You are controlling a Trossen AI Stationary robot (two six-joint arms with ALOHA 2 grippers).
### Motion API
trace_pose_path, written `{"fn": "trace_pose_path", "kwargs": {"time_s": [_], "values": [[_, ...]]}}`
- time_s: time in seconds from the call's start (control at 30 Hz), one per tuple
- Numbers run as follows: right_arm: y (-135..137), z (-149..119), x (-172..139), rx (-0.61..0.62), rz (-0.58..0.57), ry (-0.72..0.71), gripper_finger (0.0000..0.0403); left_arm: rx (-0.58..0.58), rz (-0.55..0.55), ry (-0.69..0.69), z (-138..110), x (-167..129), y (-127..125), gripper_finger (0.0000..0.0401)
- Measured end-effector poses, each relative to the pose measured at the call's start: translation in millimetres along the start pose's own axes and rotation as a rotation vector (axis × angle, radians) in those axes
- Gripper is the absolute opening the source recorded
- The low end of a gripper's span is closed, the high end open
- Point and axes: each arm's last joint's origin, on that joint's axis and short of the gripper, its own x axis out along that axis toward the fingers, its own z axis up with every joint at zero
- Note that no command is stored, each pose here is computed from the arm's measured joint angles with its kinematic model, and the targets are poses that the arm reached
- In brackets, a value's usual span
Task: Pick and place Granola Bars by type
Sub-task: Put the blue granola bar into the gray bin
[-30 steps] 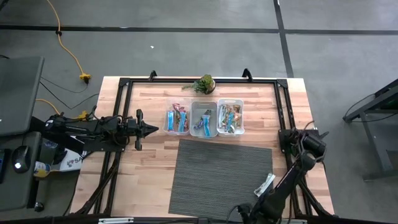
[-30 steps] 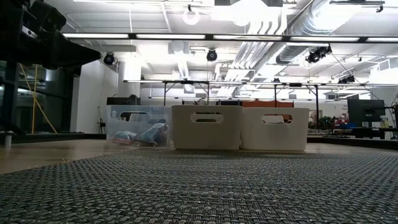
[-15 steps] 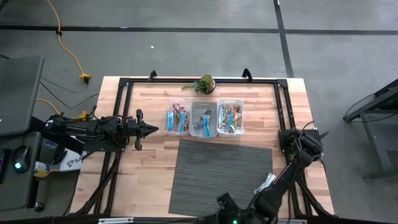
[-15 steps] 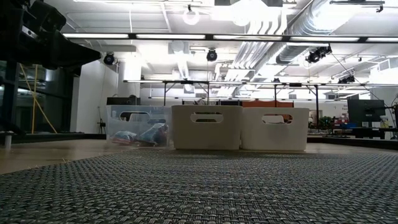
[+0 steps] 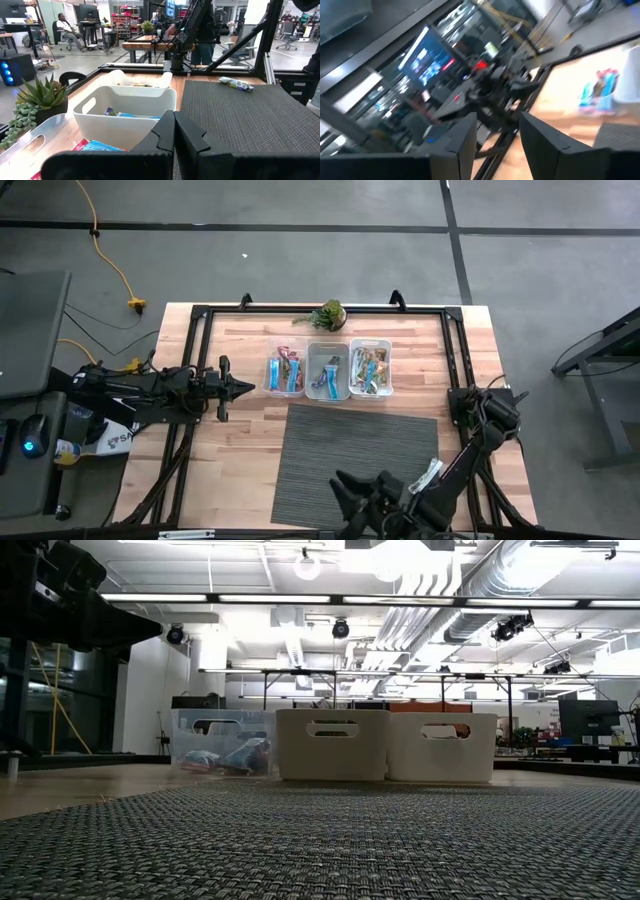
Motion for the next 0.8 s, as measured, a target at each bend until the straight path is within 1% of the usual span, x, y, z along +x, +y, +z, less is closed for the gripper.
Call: {"fn": "trace_pose_path", "kwargs": {"time_s": [0.17, 0.47, 0.7, 0.8], "values": [[-0.9, 1.1, 5.4, -0.035, -0.027, -0.030, 0.0133, 0.000, 0.000, 0.000, 0.0, 0.0, 0.0, 0.0000], [-2.9, 3.3, 29.1, -0.067, -0.064, -0.067, 0.0133, 0.000, 0.000, 0.000, 0.0, 0.0, 0.0, 0.0000], [-2.0, 4.3, 30.1, -0.068, -0.065, -0.068, 0.0132, 0.000, 0.000, 0.000, 0.0, 0.0, 0.0, 0.0000], [-0.3, 5.9, 30.1, -0.074, -0.065, -0.069, 0.0122, 0.000, 0.000, 0.000, 0.0, 0.0, 0.0, 0.0000]]}}
